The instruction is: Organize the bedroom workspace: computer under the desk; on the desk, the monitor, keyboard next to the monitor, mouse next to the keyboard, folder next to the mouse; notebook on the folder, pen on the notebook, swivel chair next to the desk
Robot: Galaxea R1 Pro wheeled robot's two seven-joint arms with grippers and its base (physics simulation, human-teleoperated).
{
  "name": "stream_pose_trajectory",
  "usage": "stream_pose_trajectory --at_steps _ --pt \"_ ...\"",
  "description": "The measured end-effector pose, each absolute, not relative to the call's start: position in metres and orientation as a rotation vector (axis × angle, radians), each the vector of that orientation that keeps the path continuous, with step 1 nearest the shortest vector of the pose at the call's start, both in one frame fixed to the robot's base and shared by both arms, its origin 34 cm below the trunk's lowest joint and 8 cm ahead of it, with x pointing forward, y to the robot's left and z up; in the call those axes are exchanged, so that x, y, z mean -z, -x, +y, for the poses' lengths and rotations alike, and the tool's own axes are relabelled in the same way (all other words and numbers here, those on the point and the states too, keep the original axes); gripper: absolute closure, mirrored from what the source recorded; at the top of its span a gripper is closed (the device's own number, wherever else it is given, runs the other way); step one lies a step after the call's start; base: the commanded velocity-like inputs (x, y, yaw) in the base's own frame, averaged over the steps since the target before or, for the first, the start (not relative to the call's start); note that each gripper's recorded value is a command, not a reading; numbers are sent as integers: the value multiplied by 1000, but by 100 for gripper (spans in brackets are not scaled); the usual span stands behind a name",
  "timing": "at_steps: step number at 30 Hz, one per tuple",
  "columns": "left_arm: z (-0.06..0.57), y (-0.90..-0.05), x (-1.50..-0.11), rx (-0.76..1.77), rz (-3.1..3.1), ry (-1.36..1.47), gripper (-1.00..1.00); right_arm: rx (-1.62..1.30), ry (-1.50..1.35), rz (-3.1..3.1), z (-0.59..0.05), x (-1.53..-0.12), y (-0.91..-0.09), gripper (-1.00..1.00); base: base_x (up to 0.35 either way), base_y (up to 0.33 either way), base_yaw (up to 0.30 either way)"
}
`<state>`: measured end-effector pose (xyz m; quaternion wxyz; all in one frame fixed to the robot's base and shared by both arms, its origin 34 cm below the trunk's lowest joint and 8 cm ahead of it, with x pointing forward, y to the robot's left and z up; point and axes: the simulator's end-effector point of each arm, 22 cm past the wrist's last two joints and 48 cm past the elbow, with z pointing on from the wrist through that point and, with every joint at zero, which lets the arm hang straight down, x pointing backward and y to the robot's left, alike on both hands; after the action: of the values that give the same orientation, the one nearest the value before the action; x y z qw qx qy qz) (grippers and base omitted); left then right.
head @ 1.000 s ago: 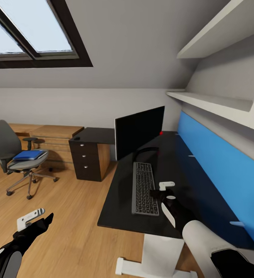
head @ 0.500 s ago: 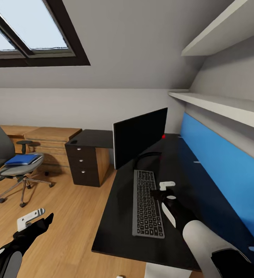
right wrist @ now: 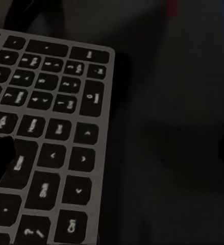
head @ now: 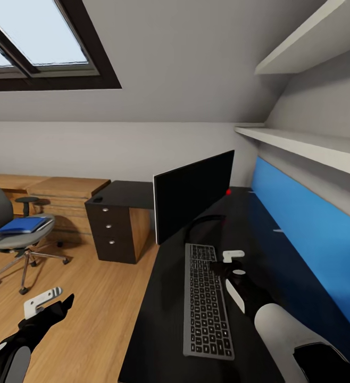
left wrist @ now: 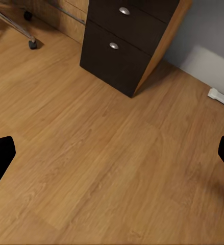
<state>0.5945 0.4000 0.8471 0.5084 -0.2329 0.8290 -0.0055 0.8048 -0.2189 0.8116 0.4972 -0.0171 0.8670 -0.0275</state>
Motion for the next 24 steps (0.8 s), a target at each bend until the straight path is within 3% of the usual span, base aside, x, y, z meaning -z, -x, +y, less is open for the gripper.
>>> stream_pose_trajectory --at_steps 14,24 --pt "393 -596 -846 12 2004 541 -100 6 -85 2118 -235 -806 -803 -100 12 0 0" --pt "392 -596 -845 13 2006 540 -100 -211 -179 2106 -223 -809 -804 -100 0 0 0"
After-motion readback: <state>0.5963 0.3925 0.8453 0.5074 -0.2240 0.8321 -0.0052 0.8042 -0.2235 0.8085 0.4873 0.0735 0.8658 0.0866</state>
